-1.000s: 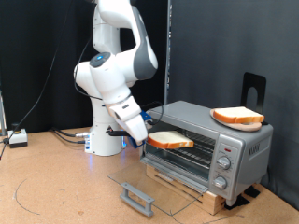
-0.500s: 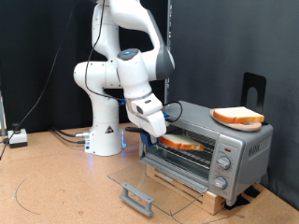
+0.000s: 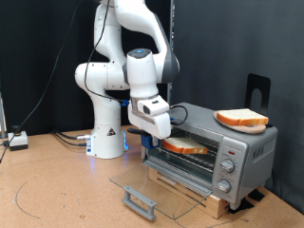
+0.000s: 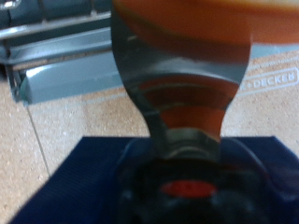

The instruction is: Make a piece of toast with the oven

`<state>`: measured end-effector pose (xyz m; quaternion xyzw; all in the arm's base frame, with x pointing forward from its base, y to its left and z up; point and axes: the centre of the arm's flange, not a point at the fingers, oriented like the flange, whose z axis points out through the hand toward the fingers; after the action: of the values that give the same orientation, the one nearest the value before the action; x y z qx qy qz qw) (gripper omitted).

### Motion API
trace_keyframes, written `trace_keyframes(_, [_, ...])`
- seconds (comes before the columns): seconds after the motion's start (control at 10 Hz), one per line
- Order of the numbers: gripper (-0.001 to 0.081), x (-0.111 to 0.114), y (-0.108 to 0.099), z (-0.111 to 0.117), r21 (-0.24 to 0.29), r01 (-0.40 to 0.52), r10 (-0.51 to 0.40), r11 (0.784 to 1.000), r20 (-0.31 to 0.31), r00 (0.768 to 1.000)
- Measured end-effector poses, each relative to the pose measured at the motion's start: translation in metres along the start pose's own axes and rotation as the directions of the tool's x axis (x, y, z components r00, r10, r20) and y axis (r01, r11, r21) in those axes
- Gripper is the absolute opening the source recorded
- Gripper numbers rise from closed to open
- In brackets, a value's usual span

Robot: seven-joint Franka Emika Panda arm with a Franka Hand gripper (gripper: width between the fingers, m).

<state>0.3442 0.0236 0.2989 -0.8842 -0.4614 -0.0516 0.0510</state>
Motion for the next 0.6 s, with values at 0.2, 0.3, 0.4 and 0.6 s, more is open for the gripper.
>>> trace_keyframes(0.2, [0.0396,-0.015,0.009,-0.012,-0.001,0.03,-0.03,1.0,-0.005,1.0])
trace_keyframes(0.3, [0.0396,-0.024,0.014,-0.018,0.0,0.037,-0.037,0.999,-0.002,0.999])
trace_keyframes(0.4, [0.0396,-0.034,0.018,-0.023,0.001,0.036,-0.036,0.999,0.001,0.999])
trace_keyframes(0.6, [0.0396,-0.047,0.026,-0.029,-0.007,0.017,-0.017,1.0,0.004,1.0])
